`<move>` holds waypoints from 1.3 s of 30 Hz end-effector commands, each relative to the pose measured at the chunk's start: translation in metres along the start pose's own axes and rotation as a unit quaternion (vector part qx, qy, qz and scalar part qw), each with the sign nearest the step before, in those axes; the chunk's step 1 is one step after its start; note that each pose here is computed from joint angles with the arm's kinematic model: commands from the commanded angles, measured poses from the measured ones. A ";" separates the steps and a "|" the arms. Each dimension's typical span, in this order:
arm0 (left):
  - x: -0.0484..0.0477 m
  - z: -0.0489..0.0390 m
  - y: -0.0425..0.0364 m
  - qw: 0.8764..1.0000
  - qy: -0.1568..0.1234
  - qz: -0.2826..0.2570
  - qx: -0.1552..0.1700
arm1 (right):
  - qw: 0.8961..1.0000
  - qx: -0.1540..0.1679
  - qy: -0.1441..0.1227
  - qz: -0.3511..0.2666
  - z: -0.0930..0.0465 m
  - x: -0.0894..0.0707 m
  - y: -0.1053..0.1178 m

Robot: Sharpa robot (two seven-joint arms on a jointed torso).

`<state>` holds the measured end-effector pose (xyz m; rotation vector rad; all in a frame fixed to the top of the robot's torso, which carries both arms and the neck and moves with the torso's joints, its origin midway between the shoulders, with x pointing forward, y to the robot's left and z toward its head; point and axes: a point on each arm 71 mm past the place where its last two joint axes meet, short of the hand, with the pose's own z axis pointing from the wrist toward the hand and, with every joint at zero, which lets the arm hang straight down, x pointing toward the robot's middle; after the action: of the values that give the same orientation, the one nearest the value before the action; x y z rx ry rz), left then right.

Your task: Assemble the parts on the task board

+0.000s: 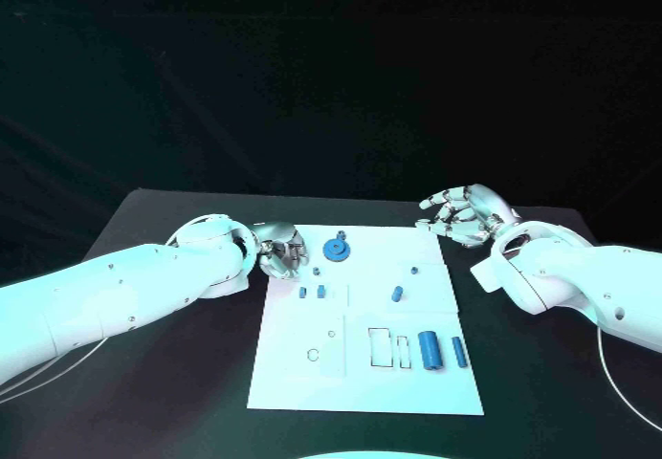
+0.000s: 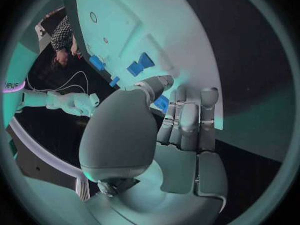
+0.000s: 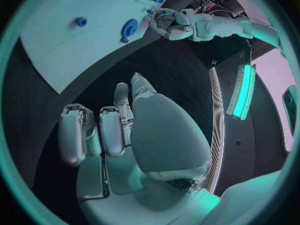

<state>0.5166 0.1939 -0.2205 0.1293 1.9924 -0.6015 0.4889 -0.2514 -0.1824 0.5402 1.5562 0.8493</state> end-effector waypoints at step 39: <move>-0.0360 -0.0569 0.0266 0.798 -0.169 -0.560 0.144 | 0.922 -0.071 0.133 -0.357 -0.008 0.063 -0.010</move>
<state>0.4974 0.2494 -0.1806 -0.9649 1.4815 -1.5201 0.4736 -0.2152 -0.2273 -0.2356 1.7502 0.4890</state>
